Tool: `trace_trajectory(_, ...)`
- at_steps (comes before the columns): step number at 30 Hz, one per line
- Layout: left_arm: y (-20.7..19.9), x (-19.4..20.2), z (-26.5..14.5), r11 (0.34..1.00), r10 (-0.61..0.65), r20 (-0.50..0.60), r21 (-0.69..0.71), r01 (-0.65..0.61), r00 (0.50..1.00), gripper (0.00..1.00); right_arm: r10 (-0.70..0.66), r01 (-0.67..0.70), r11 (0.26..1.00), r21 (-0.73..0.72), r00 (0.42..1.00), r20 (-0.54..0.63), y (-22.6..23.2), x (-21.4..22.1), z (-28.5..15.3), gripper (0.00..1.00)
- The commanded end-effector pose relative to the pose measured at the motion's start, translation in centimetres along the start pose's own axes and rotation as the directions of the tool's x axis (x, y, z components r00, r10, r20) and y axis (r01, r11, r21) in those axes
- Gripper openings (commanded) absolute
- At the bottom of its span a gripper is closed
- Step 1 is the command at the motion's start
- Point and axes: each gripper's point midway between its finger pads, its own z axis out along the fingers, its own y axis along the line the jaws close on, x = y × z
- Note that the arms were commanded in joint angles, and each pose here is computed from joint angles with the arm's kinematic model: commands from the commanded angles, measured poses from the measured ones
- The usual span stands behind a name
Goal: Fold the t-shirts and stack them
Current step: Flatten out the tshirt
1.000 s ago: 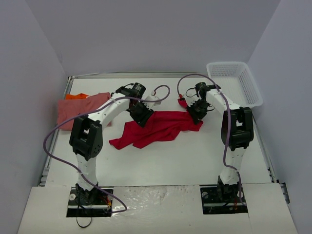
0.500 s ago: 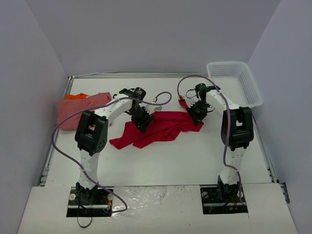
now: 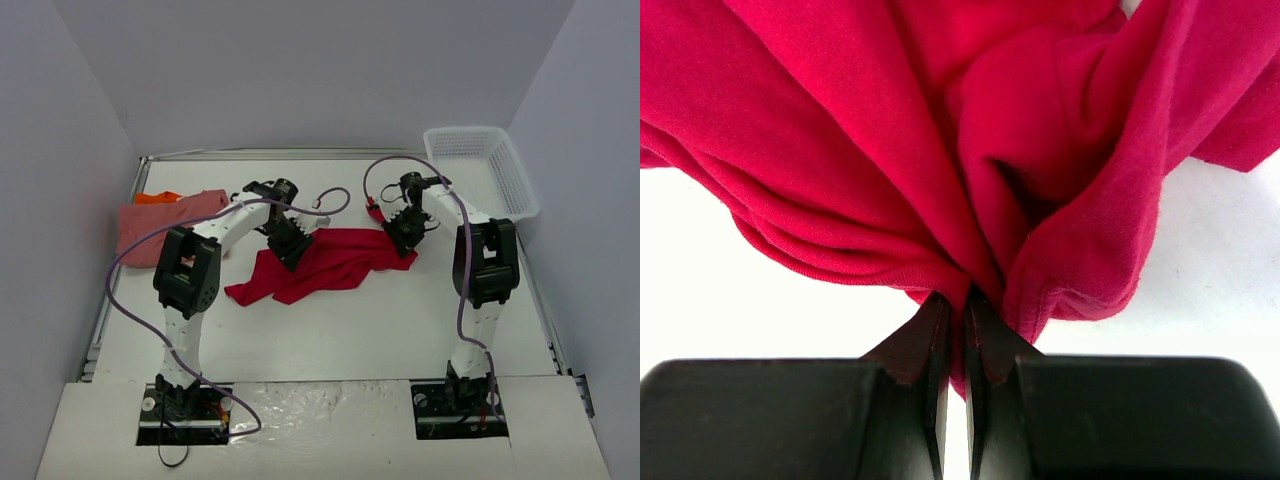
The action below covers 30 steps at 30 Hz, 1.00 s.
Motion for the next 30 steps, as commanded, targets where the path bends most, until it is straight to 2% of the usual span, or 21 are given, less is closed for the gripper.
trace_trajectory(1, 1.1, -0.9, -0.9, 0.999, 0.029, 0.02, -0.036, -0.028, 0.999, 0.38, 0.009, -0.011, 1.0, -0.027, 0.999, -0.047, 0.6, 1.0, 0.3, 0.0)
trace_trajectory(10, -0.2, -1.2, -0.5, 0.999, 0.024, 0.032, 0.037, -0.025, 0.999, 0.38, 0.012, -0.014, 0.999, -0.037, 0.999, -0.053, 0.7, 1.1, 0.8, 0.0)
trace_trajectory(12, -0.5, -1.3, -0.4, 0.998, 0.023, 0.039, 0.055, -0.025, 0.999, 0.31, 0.011, -0.013, 0.999, -0.036, 0.999, -0.052, 0.7, 1.0, 0.8, 0.0)
trace_trajectory(17, -0.9, -1.8, -0.7, 0.998, 0.023, 0.058, 0.059, -0.026, 0.998, 0.03, 0.012, -0.014, 0.999, -0.038, 0.999, -0.052, 0.7, 1.1, 0.8, 0.0)
trace_trajectory(30, -0.1, -3.2, -3.9, 1.0, 0.004, 0.144, -0.024, 0.0, 0.99, 0.02, 0.015, -0.015, 1.0, -0.021, 0.999, -0.045, 0.5, 1.0, 0.3, 0.0)
